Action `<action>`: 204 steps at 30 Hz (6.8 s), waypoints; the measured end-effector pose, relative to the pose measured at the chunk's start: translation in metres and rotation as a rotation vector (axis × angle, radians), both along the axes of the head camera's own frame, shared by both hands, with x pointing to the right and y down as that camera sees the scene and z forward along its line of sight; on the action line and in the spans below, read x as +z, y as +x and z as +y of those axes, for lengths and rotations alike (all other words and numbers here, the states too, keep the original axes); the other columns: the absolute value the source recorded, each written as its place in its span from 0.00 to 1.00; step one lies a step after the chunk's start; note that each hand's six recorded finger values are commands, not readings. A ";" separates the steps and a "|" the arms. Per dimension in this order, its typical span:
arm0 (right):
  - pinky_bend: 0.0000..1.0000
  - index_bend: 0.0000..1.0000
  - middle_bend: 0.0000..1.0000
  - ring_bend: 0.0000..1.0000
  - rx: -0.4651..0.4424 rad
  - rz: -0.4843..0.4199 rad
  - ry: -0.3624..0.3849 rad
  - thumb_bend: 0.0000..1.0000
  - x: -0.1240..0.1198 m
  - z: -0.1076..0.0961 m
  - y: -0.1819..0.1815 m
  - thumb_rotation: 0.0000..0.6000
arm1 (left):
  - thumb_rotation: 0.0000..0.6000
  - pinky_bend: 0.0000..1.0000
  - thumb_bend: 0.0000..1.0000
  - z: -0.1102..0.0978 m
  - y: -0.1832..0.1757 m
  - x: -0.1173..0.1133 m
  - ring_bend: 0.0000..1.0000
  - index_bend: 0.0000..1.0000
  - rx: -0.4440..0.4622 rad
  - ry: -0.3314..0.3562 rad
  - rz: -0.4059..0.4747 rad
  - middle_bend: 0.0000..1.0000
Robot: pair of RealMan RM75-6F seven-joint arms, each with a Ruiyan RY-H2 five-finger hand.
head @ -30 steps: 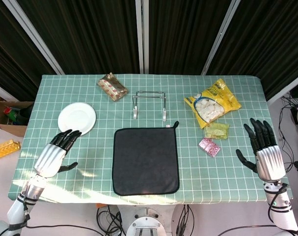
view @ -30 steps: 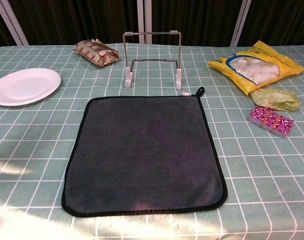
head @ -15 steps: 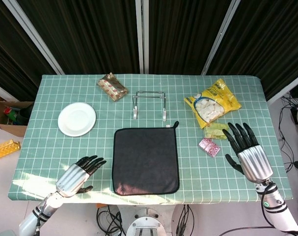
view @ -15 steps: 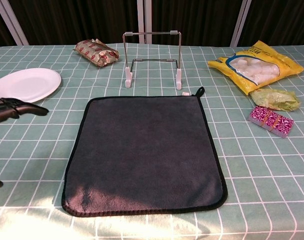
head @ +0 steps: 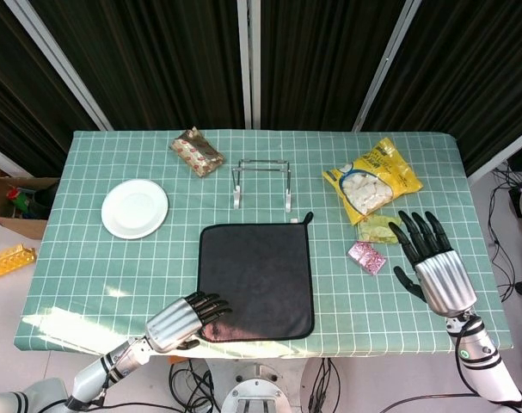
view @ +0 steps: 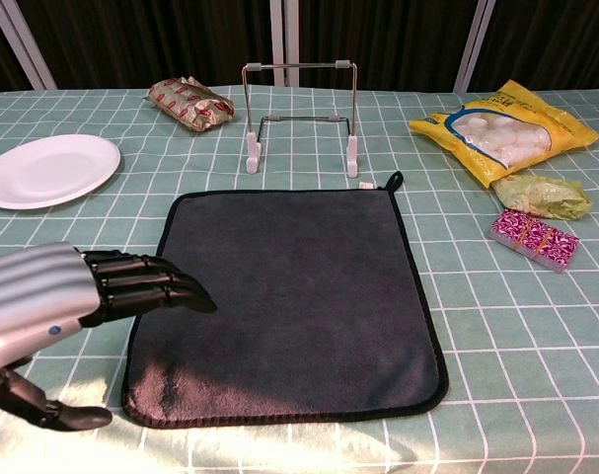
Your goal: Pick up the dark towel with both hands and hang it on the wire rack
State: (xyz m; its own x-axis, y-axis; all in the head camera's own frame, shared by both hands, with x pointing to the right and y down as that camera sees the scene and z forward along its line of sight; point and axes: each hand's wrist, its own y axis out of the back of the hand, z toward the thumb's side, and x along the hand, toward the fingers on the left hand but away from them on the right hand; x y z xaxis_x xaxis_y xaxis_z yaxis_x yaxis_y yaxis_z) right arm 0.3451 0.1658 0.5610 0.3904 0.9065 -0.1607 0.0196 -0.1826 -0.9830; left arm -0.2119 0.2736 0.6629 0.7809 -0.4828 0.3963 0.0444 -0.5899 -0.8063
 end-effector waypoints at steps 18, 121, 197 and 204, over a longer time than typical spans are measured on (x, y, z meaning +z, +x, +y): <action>0.00 0.00 0.00 0.00 -0.006 0.001 0.014 0.25 -0.001 0.001 -0.001 1.00 | 1.00 0.29 0.18 0.011 -0.011 0.019 0.16 0.21 -0.024 -0.060 -0.060 0.17; 0.00 0.15 0.00 0.00 -0.249 -0.169 -0.595 0.18 0.096 0.111 -0.096 1.00 | 1.00 0.33 0.51 -0.049 -0.002 -0.005 0.23 0.81 -0.309 -0.108 0.174 0.29; 0.00 0.78 0.00 0.00 -0.237 -0.327 -0.466 0.47 0.150 0.096 -0.165 1.00 | 1.00 0.33 0.54 -0.055 -0.016 -0.010 0.23 0.82 -0.407 -0.190 0.224 0.30; 0.00 0.94 0.03 0.00 -0.205 -0.369 -0.422 0.48 0.144 0.085 -0.164 1.00 | 1.00 0.33 0.54 -0.060 -0.019 -0.013 0.23 0.83 -0.436 -0.229 0.261 0.30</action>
